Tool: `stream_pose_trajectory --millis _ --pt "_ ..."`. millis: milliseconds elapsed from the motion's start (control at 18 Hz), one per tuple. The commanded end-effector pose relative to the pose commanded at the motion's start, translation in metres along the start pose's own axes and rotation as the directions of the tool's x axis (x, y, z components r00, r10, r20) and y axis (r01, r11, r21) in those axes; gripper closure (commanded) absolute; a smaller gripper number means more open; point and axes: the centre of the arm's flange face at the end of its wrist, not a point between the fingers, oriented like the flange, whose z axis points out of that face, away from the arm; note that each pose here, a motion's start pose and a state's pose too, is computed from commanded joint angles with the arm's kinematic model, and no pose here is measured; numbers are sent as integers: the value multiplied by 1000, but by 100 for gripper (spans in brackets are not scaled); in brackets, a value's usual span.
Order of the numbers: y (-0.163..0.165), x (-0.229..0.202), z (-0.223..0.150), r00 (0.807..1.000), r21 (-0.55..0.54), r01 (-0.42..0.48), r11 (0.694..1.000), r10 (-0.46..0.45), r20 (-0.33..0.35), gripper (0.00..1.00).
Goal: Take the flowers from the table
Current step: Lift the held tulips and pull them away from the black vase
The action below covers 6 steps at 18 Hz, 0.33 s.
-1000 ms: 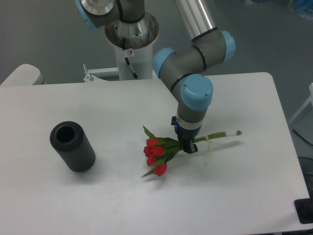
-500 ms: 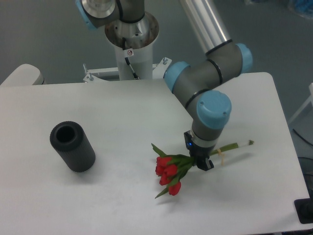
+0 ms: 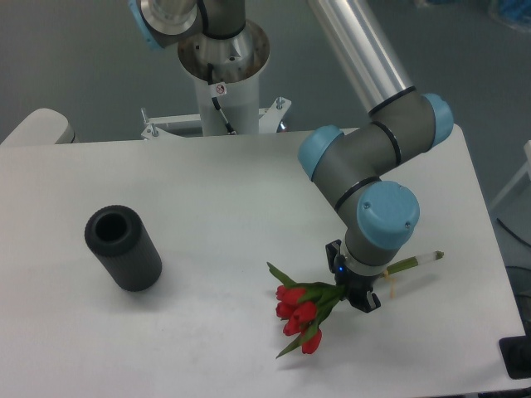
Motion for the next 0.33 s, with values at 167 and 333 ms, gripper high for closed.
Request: stream_pose_trajectory --millis 167,333 --pt "-1 -1 0 1000 -16 -3 1000 3 0 86" --pt "0 0 0 1000 -20 -3 1000 3 0 86"
